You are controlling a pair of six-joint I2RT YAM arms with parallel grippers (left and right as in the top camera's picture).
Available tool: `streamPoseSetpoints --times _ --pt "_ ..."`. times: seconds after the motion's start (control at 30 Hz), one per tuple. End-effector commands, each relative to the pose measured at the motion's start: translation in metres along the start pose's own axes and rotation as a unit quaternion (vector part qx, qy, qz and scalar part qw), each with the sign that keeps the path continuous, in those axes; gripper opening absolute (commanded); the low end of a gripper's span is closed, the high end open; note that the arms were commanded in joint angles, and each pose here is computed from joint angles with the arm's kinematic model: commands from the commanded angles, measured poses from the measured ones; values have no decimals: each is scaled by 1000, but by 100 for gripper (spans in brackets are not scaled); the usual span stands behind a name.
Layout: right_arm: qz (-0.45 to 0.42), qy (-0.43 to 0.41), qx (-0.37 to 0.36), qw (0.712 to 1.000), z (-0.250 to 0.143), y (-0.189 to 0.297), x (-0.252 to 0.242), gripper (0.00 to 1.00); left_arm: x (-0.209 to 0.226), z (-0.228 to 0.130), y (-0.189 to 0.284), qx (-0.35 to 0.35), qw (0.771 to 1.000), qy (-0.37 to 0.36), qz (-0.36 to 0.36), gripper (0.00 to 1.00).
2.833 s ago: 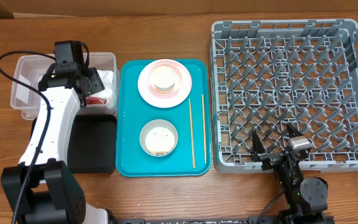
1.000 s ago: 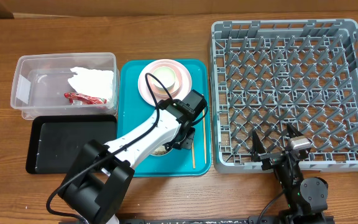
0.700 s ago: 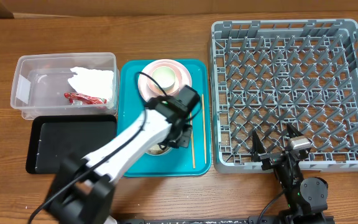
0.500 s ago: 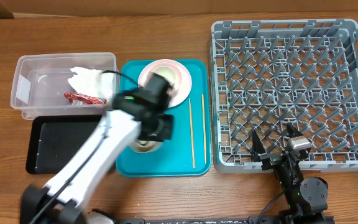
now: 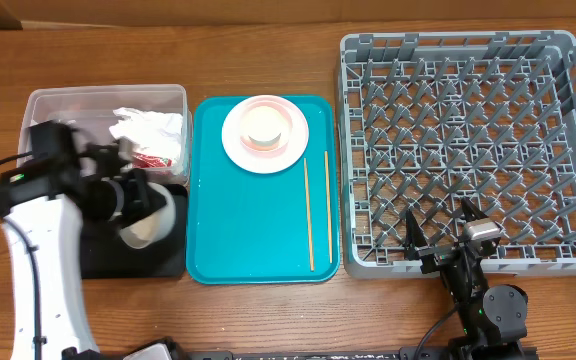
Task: Sort waste into correct bins and load items into the dishwasher
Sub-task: 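Tip the rice bowl over the black tray with the left gripper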
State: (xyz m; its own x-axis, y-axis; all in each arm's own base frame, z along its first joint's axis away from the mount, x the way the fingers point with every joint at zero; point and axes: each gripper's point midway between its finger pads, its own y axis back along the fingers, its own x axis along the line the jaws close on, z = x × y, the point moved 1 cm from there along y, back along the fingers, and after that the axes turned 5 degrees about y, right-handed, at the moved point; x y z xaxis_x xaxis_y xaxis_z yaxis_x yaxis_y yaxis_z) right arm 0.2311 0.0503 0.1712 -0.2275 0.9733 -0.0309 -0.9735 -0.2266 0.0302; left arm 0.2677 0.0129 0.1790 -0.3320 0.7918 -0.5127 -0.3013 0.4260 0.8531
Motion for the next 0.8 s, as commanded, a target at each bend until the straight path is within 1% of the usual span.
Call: streamPoseSetpoints --times 0.0,0.07,0.17,0.37,0.43,0.57,0.63,0.77 --pt "-4 0 -3 1000 -2 0 -2 100 -8 11 24 -44 992 -18 -121 4" --pt "-4 0 -3 1000 -2 0 -2 100 -5 17 32 -69 985 -13 -155 4" --pt "-4 0 -3 1000 -2 0 -2 100 8 24 37 -97 979 3 -177 4" --pt "-4 0 -3 1000 -2 0 -2 100 25 24 24 -125 964 27 -231 4" --pt "-4 0 -3 1000 -2 0 -2 100 29 25 21 -141 957 27 -254 4" --pt "-4 0 -3 1000 -2 0 -2 100 36 29 26 -183 933 26 -308 4" --pt "-4 0 -3 1000 -2 0 -2 100 44 32 29 -207 926 23 -316 4" --pt "-4 0 -3 1000 -2 0 -2 100 63 33 27 -220 923 50 -313 4"
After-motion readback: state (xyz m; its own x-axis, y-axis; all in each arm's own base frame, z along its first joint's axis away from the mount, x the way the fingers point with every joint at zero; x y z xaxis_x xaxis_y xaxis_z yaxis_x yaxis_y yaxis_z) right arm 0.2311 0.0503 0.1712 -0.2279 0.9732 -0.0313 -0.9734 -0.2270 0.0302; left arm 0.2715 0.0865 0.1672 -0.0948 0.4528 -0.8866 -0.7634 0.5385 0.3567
